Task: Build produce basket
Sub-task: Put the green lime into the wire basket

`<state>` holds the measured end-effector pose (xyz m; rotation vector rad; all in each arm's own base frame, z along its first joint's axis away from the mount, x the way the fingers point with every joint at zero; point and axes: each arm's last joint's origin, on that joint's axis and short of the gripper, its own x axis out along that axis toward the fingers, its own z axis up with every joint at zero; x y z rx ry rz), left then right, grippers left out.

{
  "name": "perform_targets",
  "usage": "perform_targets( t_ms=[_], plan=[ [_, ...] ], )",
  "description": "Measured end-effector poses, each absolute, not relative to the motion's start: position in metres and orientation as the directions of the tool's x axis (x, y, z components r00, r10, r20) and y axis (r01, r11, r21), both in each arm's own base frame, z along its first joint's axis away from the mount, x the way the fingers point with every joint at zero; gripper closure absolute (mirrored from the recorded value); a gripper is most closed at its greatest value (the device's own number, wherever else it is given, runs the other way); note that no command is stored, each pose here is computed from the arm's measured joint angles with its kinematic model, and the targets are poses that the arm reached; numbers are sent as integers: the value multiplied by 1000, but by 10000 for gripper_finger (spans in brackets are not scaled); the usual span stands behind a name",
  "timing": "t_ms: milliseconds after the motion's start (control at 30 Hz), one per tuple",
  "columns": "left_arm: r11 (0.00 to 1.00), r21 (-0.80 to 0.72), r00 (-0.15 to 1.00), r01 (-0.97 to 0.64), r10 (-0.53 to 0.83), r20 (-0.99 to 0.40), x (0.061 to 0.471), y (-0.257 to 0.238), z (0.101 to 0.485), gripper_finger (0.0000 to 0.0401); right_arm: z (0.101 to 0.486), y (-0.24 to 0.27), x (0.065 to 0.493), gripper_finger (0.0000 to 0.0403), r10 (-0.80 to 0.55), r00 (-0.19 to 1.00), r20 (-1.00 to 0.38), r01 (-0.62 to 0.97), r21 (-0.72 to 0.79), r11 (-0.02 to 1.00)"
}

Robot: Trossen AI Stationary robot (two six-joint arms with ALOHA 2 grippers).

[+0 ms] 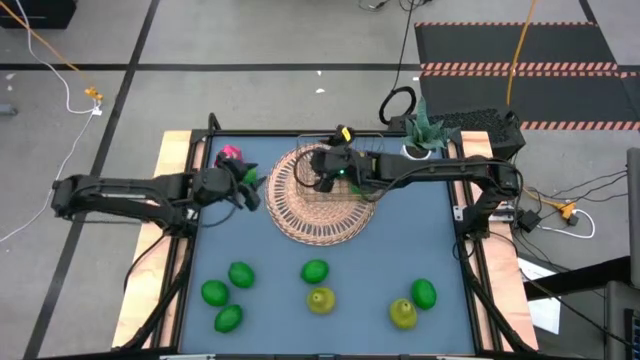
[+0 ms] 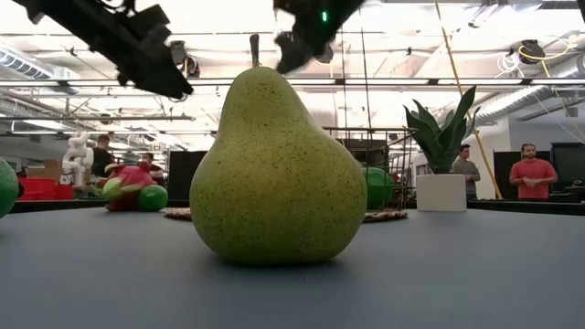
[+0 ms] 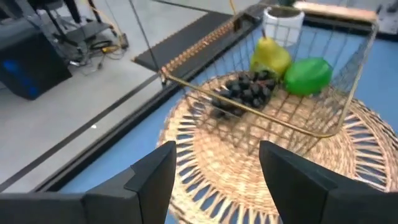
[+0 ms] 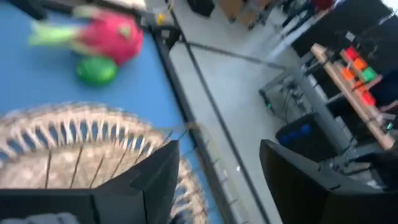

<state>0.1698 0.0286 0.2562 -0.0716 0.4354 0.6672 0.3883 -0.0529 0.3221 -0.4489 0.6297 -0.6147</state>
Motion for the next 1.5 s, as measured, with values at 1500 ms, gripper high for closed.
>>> perform_targets(
  t_ms=[1500],
  plan=[
    [619, 43, 503, -784, 675, -539, 135, 27, 243, 169, 278, 5, 374, 106, -28, 820, -571, -14, -69, 998]
  ],
)
